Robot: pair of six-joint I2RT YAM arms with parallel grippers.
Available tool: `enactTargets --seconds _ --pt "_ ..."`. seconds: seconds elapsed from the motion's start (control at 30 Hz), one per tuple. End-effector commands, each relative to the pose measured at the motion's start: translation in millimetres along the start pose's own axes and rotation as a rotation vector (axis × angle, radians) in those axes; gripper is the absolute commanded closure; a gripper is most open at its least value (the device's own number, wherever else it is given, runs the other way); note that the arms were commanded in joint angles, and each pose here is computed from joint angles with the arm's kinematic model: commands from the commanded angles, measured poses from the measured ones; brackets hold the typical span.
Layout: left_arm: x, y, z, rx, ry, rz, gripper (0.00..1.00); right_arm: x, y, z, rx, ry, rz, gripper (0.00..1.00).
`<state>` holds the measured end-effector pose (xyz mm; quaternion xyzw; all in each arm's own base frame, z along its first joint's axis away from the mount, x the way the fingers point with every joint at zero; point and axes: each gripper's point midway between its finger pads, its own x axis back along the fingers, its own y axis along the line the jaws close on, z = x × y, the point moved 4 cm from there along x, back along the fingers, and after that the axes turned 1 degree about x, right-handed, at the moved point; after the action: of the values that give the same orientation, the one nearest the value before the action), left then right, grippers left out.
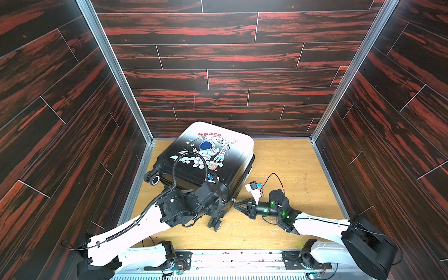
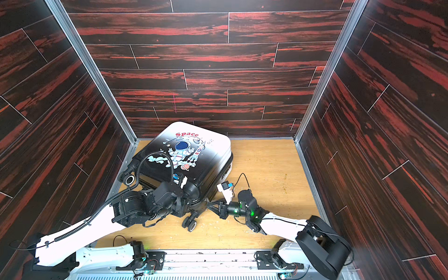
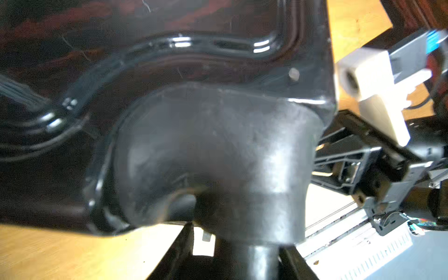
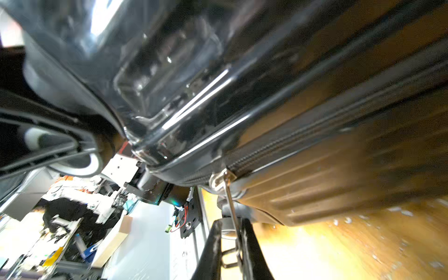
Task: Open the suitcase zippers
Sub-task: Unzip the zipper on the suitcase.
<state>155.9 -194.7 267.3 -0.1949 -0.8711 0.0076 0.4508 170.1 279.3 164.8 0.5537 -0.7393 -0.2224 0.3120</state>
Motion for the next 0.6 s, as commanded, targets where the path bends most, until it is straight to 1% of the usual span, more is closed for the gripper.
enactTargets --seconds 0.0,0.1,0.17,0.33,0.47,0.57 --pt "27 20 -10 0.107 -0.119 -0.024 1.0 0 -19 -14 -0.013 -0.021 0.144 1.0" --pt "25 21 -3 0.115 -0.103 -0.009 1.0 -10 -20 -20 -0.011 0.024 0.155 1.0" --pt "23 20 2 0.113 -0.08 0.0 1.0 -13 -27 -22 -0.009 0.036 0.208 1.0" --pt "27 23 5 0.107 -0.073 0.001 1.0 4 -59 -33 0.044 -0.002 0.506 1.0" --pt "31 29 10 0.094 -0.064 -0.013 1.0 17 -72 -50 0.113 -0.031 0.669 1.0" --pt "30 32 14 0.088 -0.055 -0.019 1.0 26 -85 -67 0.134 -0.072 0.771 1.0"
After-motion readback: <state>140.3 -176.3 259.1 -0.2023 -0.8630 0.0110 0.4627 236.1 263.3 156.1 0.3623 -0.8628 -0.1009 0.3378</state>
